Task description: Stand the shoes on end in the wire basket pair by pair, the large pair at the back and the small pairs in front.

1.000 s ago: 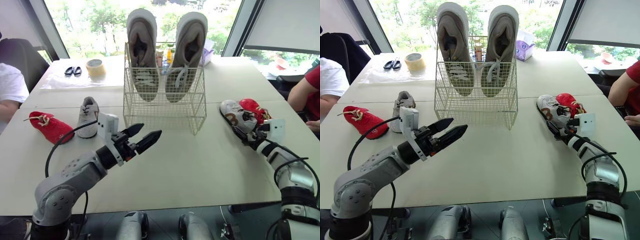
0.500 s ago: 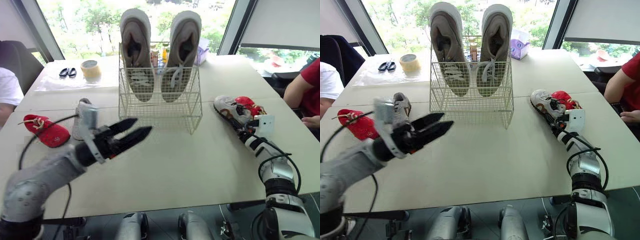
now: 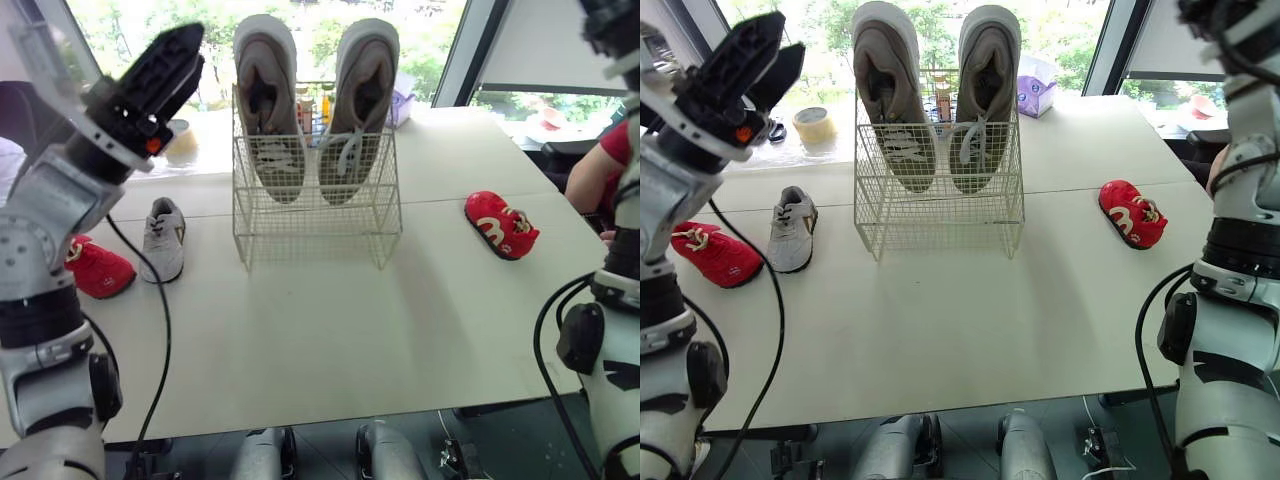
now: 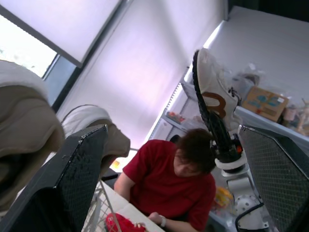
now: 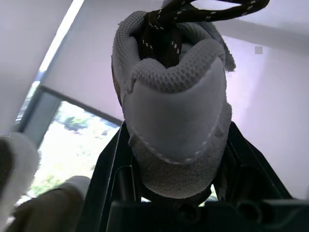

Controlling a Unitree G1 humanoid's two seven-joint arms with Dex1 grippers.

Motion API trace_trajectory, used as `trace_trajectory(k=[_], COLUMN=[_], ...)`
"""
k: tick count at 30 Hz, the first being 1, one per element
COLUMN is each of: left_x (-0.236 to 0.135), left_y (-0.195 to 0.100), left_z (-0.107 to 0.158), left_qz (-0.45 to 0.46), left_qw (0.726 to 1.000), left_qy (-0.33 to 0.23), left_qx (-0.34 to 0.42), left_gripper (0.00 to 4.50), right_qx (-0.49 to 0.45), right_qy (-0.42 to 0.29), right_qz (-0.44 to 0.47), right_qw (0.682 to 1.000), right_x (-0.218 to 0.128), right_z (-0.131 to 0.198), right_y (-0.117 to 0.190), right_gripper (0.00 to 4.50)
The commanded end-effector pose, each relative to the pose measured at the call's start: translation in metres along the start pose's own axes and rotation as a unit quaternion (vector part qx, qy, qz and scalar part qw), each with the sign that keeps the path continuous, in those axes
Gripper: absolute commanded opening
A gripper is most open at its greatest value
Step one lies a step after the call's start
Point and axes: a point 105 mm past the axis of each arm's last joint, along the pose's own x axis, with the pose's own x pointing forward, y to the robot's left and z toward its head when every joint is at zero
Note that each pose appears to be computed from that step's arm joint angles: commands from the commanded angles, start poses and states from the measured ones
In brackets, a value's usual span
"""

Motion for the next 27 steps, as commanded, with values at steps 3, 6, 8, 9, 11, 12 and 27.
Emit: trace_trajectory(k=[3,6,8,9,11,12,27], left_x=[0.012,0.012,0.013,0.014,0.014,0.014,0.008], left_y=[-0.009,-0.010,-0.012,-0.014,-0.014,-0.013,-0.009], left_z=[0.010,0.008,0.012,0.014,0.016,0.015,-0.001], left_qz=[-0.046,-0.050,-0.055,-0.059,-0.060,-0.059,-0.113], left_qw=[0.999,0.998,0.997,0.997,0.996,0.996,0.978], left_qy=[0.022,0.046,0.049,0.049,0.058,0.070,0.175], left_qx=[0.002,0.003,0.004,0.003,0.008,0.012,-0.007], left_gripper=[4.50,4.50,4.50,4.50,4.50,4.50,1.56], right_qx=[-0.002,-0.001,-0.001,0.000,0.002,0.004,0.011], right_qy=[-0.035,-0.036,-0.035,-0.036,-0.037,-0.040,-0.040], right_qz=[0.182,0.241,0.264,0.270,0.285,0.294,0.347], right_qw=[0.983,0.970,0.964,0.962,0.958,0.955,0.937], right_x=[0.022,0.020,0.020,0.020,0.020,0.020,0.020], right_z=[0.019,0.018,0.016,0.015,0.014,0.014,0.008], right_y=[0.064,0.087,0.096,0.098,0.104,0.107,0.125], right_gripper=[1.47,1.47,1.47,1.47,1.47,1.47,1.46])
